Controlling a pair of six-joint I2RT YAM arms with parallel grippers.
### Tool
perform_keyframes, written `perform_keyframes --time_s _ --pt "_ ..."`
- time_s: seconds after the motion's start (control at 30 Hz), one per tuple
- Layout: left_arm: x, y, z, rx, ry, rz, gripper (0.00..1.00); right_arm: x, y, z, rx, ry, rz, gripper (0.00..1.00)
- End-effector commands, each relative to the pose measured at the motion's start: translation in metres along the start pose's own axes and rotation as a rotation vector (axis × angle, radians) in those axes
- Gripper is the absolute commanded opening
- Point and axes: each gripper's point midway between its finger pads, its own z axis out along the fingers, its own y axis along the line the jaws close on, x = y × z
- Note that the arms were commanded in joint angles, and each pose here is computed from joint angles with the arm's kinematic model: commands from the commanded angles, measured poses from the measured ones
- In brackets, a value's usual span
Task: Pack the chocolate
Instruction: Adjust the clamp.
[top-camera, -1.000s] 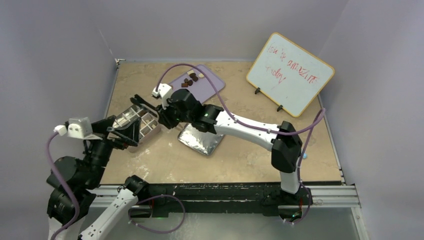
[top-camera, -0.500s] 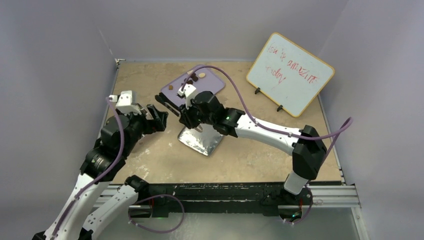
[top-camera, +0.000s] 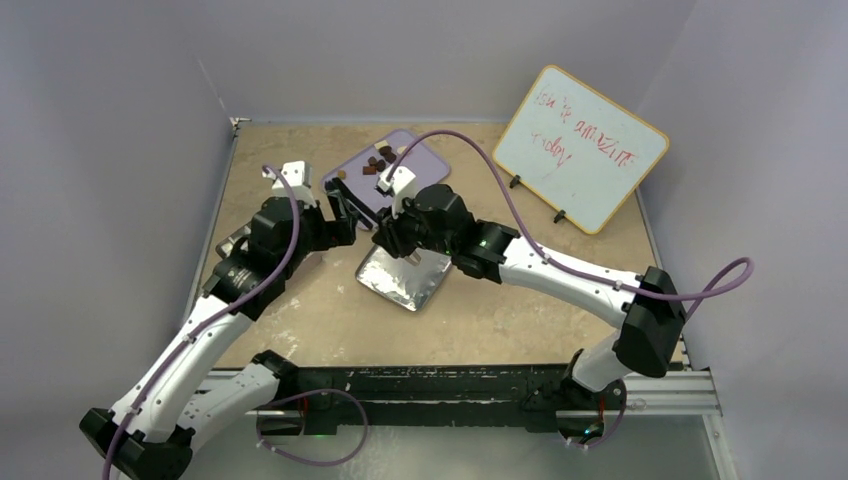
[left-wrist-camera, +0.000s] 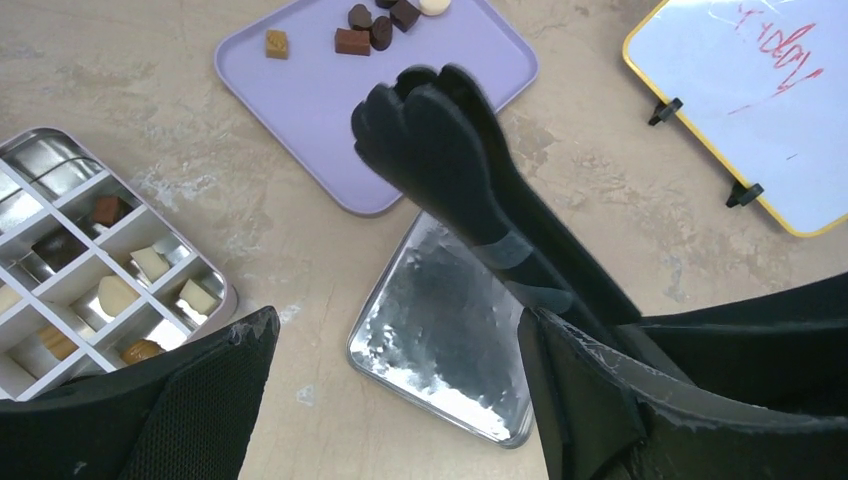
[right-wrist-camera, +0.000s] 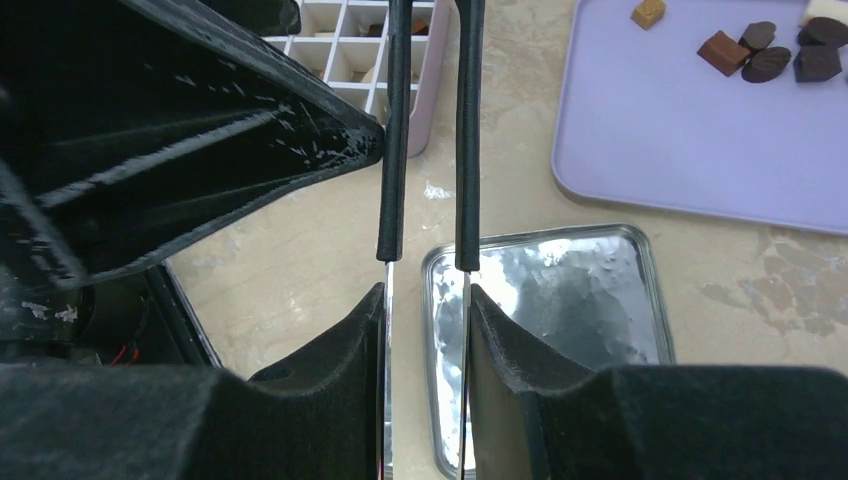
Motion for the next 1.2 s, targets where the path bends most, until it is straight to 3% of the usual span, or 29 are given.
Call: perform_keyframes --time_s 0.0,0.17,0.33,0.6,0.97,1.17 --pt "-0.003 -0.004 0.011 0.007 -0.01 0.004 0.88 -0.031 0.007 -0.016 -0.017 -0.095 -0.021 0.33" --pt "0.012 0.007 0.017 -0.059 0.055 0.007 0.87 -0.029 0.004 -0.012 -0.005 -0.074 -0.029 0.33" --pt "-0.017 -0.01 -0.006 0.037 -0.038 -0.043 0.85 -0.009 -0.005 0.002 0.037 0.011 -0.026 0.32" --pt "-0.034 -0.022 -0.017 0.102 -0.088 -0.073 0.86 -0.011 -0.001 0.011 0.017 0.006 -0.015 0.32" --pt "0.009 -0.002 0.029 -0.035 0.076 -0.027 0.86 -0.024 0.003 -0.011 0.004 -0.04 -0.012 0.32" --pt "0.018 0.006 0.029 -0.061 0.076 -0.035 0.86 -0.022 -0.006 -0.012 0.043 -0.041 -0.015 0.33"
